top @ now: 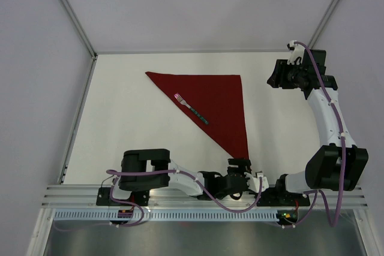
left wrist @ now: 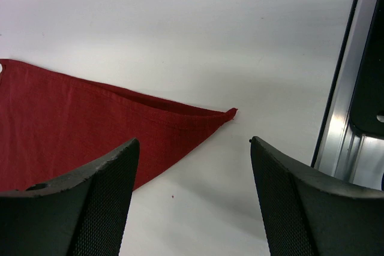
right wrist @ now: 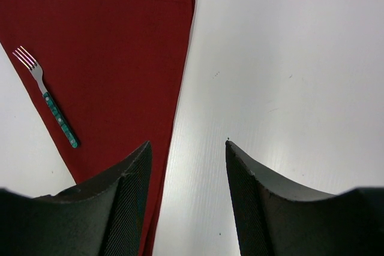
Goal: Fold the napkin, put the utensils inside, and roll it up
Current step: Fold the napkin
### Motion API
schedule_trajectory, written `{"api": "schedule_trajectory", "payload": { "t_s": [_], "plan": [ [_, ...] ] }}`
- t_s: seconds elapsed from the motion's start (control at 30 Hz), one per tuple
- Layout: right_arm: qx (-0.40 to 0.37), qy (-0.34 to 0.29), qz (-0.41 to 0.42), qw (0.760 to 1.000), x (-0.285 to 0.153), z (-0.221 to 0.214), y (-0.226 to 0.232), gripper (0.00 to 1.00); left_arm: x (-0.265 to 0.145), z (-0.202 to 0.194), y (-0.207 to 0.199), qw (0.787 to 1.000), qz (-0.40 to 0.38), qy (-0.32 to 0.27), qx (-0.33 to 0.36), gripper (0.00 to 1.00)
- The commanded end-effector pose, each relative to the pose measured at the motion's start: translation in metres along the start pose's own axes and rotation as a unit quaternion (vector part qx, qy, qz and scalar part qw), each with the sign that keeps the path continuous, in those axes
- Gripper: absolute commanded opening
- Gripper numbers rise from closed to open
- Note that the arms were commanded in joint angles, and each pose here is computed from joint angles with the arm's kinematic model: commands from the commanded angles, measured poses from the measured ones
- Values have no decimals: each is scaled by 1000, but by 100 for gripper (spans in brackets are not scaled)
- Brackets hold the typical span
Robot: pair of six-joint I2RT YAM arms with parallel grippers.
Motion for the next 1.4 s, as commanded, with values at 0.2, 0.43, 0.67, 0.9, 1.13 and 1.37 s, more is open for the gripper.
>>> {"api": "schedule_trajectory", "payload": {
  "t_s": [0.2,0.43,0.67,0.9,1.13,1.37],
  "plan": [
    [-5,-17,14,1000,-4,4,6,57,20,13,-1,999,33,-22,21,70],
    [-4,-15,15,1000,-4,2,6,57,29,7,1,999,35,-19,16,58],
    [-4,-15,19,1000,-4,1,7,57,34,10,-3,1000,20,-21,12,27],
    [-5,-15,19,1000,-4,1,7,57,34,30,0,999,0,-45,-16,2],
    [-5,-16,18,1000,-5,0,7,56,32,60,2,993,-30,-80,-80,2],
    [-7,-18,19,1000,-7,0,8,56,35,56,51,973,-12,-84,-214,2]
  ]
}}
Point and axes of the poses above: each gripper's point midway between its finger pads, its own x axis out along the fingers, its own y axis along the line the jaws close on, z = x × y, the point moved 3 cm from there along -x, back along the fingers, and after that the axes turned 12 degrees about x, right-handed, at the moved point
